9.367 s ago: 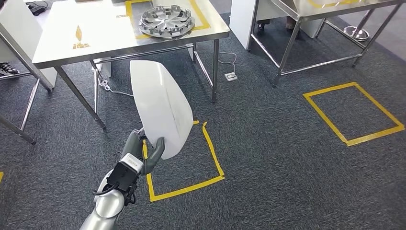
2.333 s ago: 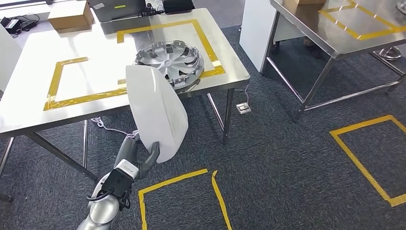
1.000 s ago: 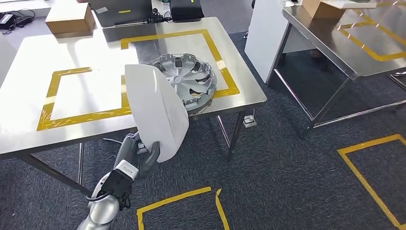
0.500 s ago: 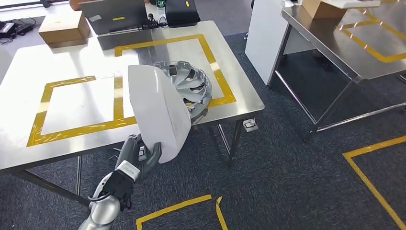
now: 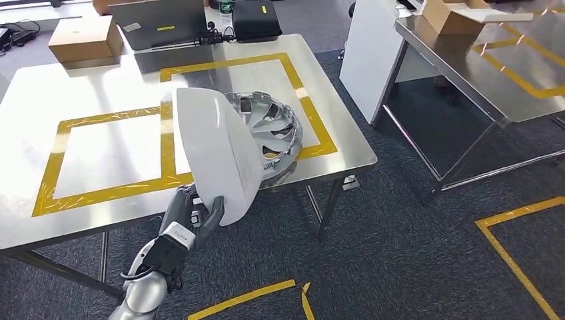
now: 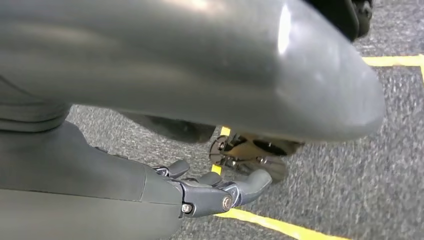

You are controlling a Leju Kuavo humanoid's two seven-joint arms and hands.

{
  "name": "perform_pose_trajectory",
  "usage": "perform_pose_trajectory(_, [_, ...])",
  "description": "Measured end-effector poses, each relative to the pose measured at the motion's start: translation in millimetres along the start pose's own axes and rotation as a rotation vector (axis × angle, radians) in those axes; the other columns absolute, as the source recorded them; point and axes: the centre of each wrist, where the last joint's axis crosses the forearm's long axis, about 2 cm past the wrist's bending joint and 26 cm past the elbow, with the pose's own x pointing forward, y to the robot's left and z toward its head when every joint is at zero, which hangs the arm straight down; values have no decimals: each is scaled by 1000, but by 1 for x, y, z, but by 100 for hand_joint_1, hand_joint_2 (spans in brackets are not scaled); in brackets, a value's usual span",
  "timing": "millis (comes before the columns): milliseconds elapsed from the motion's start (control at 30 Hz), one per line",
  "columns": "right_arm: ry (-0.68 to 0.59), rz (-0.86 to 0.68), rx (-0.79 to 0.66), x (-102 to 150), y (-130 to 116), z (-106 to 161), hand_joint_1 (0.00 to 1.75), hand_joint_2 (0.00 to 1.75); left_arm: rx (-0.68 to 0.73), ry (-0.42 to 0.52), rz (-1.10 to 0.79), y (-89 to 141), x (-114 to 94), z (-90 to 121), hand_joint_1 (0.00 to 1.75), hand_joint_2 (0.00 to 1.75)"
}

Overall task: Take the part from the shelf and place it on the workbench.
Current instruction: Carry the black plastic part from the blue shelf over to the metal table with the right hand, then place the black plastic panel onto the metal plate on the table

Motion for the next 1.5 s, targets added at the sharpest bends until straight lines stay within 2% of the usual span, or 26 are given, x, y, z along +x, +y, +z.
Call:
perform_pose_trajectory(267, [6,-2,0,-3,0,1,0,0,26,4,-98,1,2,-1,175,175])
perform_pose_trajectory(400, [2,-4,-1,-1,0,0,0,0,99,13,-306,7,3,-2,175,175])
perform_pose_trajectory(500, [4,-3,1,-2,1,0,0,0,162,38,-463,21,0,-5,175,175])
perform_pose_trajectory(667, [5,1,3,-1,1,0,0,0,252,139,-788,69,-25,-2,175,175])
perform_pose_trajectory(800, [5,3,9,-1,3,0,0,0,286,213,-1330,124,-43,-7,175,175])
perform_pose_trajectory(867, [4,3,13,0,4,-1,0,0,289,270,-1532,148,-49,-9,175,175])
perform_pose_trajectory(967, [4,0,16,0,6,-1,0,0,315,403,-1634,180,-59,-9,175,175])
perform_pose_trajectory(1167, [0,-6,23,0,9,-2,0,0,219,598,-1774,241,-77,8,175,175])
perform_pose_trajectory(1367, [1,-9,34,0,15,-3,0,0,124,735,-1866,286,-79,33,175,175])
perform_pose_trajectory(1500, [-1,-10,37,1,16,-3,0,0,91,771,-1881,295,-79,44,0,175])
